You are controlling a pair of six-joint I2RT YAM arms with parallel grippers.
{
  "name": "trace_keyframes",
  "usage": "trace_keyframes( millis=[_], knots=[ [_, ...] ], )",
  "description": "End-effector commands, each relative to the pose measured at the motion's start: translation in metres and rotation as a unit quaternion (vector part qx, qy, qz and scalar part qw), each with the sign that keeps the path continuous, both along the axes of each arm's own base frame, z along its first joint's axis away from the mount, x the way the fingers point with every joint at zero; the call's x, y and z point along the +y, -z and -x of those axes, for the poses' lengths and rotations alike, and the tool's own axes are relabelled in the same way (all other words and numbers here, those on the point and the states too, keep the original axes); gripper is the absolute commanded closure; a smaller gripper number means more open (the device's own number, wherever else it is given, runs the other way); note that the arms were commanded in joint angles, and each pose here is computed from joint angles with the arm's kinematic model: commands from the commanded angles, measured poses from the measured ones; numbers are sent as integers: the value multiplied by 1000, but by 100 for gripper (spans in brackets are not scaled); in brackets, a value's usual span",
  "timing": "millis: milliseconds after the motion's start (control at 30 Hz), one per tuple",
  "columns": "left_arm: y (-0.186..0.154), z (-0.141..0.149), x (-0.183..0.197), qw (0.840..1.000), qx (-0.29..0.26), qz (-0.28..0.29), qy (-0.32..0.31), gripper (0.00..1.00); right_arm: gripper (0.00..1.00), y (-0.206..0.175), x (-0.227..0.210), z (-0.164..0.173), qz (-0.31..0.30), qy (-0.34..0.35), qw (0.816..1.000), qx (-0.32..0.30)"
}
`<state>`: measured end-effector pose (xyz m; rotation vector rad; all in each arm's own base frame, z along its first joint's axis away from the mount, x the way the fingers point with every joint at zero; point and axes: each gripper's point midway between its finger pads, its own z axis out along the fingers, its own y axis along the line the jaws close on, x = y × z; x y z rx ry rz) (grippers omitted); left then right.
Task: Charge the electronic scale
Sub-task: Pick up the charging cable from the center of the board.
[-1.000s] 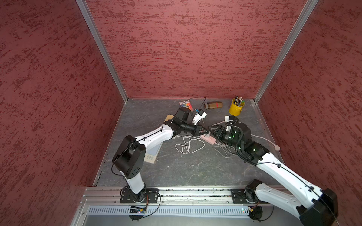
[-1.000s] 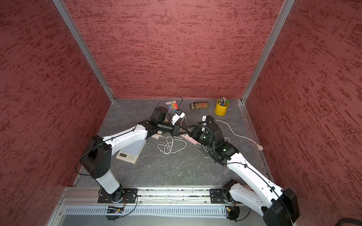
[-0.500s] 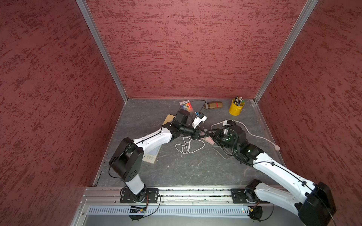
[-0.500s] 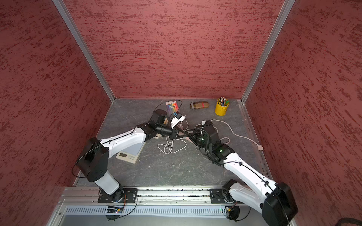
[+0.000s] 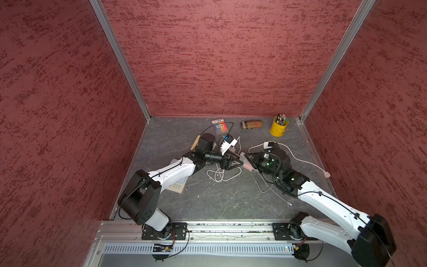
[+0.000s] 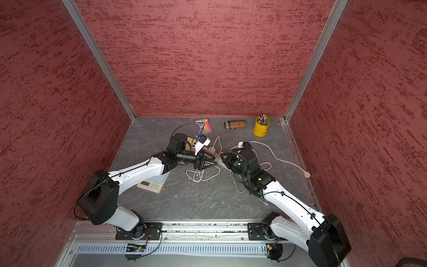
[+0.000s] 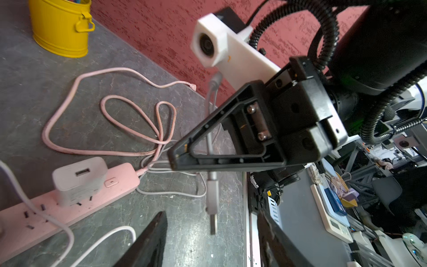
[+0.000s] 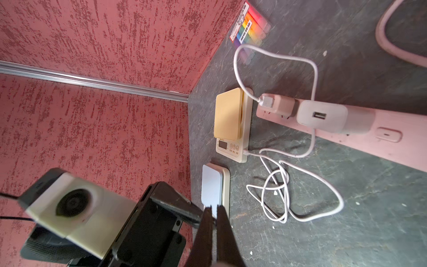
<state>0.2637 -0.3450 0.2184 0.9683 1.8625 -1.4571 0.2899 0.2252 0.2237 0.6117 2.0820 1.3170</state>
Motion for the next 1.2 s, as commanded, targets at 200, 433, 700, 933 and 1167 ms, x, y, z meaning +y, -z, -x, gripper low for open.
trace_keyframes(
  millis=[200,433,700,933,1167],
  knots=[
    [-13,6,-18,998,8,49,38,55,100,-15,6,-4,-31,1,999,-15],
    [-1,10,-24,999,16,24,43,73,100,-17,-2,-3,-34,18,999,-17],
    [5,8,-19,999,-3,-9,30,100,85,-21,-3,-1,-36,19,999,-17],
    [1,3,-18,999,-24,-22,25,100,54,-22,6,9,-26,-24,999,-11],
    [0,-3,-20,999,-38,-31,16,100,57,-18,13,12,-19,-44,999,-1]
  ],
)
